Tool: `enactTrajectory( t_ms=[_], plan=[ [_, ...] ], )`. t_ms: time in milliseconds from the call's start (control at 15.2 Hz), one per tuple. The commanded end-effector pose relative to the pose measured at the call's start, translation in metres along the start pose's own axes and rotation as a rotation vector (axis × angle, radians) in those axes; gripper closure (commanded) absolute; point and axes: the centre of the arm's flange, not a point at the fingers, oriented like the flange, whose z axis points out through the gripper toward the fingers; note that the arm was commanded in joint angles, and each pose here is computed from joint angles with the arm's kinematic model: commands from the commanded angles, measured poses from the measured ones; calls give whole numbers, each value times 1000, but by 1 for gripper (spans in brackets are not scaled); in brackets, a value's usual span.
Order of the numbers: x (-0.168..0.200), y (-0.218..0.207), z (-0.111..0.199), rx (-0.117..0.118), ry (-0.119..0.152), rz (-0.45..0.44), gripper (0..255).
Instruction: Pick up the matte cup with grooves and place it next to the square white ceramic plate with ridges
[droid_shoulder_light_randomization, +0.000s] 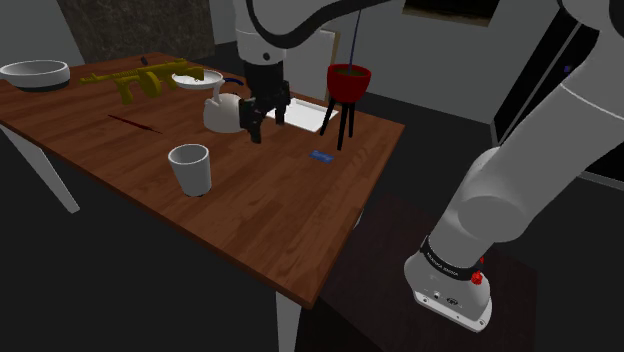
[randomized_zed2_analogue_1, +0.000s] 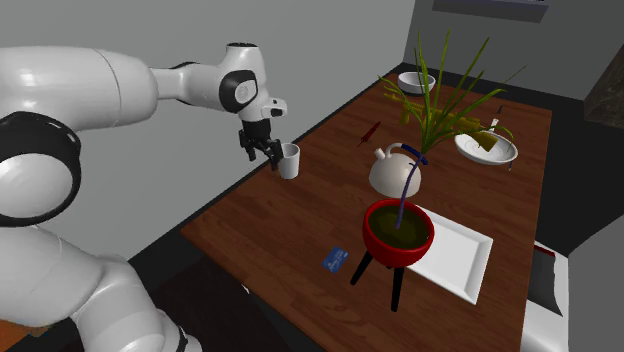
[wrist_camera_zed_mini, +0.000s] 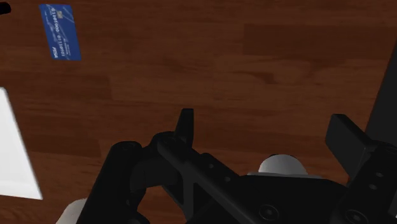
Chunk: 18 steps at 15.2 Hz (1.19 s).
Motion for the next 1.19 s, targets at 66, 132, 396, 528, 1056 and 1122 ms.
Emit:
enactTrajectory(
  t_ms=[66,132,396,528,1056,1122],
  plan=[
    [33,-22,12,-5,4,0,0],
    [43,-29,16,-7,6,0,0],
    [85,-57,32,-16,11,0,0],
    [106,-71,40,-20,13,0,0],
    [191,-127,71,-37,23,-1,0],
    [201,-133,75,-40,25,-1,0]
  ],
)
